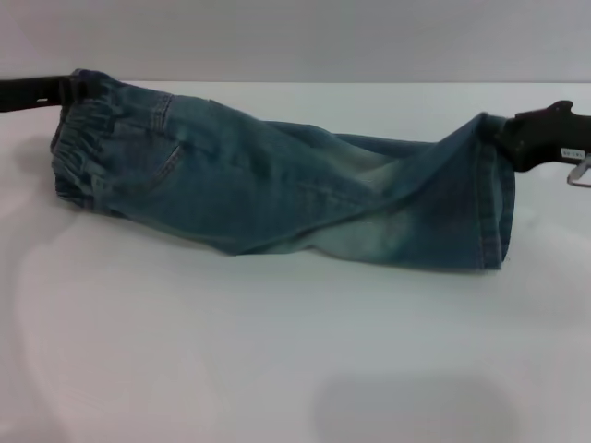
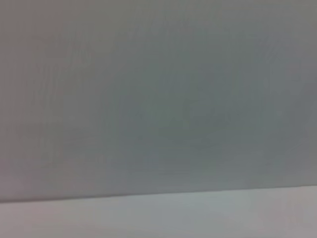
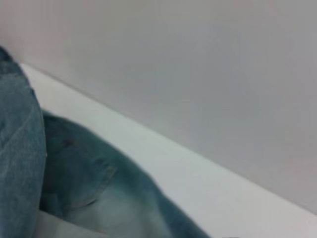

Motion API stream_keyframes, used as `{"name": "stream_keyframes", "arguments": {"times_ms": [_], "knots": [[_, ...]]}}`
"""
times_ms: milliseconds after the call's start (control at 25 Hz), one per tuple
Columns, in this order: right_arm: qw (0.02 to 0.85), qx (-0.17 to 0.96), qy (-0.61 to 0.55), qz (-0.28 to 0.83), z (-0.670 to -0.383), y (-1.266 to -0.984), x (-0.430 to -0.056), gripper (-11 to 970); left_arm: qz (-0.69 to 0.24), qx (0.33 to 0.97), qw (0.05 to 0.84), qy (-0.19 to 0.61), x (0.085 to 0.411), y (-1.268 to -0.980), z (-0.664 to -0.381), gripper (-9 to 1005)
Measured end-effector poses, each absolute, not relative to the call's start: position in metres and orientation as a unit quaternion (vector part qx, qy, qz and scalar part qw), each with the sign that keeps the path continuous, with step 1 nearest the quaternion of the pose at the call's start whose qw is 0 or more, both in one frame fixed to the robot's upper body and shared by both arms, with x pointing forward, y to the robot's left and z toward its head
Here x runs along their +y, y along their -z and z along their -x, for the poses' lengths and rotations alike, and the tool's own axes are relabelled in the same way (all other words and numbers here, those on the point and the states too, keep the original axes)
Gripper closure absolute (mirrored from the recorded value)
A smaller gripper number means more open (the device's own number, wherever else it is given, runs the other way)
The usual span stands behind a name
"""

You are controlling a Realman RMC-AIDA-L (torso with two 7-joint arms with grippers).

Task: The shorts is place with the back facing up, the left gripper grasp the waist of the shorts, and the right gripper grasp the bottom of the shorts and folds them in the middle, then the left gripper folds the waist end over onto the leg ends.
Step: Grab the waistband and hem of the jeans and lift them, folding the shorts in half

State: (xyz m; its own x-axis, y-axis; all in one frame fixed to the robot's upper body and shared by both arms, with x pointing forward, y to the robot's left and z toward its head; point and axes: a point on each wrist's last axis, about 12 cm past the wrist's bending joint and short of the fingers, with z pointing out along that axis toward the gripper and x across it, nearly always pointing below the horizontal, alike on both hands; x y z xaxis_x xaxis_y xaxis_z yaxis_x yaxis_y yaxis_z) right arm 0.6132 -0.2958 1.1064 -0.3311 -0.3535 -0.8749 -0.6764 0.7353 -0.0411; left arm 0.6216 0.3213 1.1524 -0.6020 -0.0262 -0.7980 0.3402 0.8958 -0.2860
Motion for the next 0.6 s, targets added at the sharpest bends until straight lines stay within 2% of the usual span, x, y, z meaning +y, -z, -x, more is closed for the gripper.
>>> {"name": "stream_keyframes", "arguments": {"times_ms": [600], "knots": [[0.503, 0.814, -0.119, 0.265, -0.63, -1.097, -0.298, 960, -0.091, 0.869, 0.463, 0.148, 0.305, -1.14, -0.639, 863]]}}
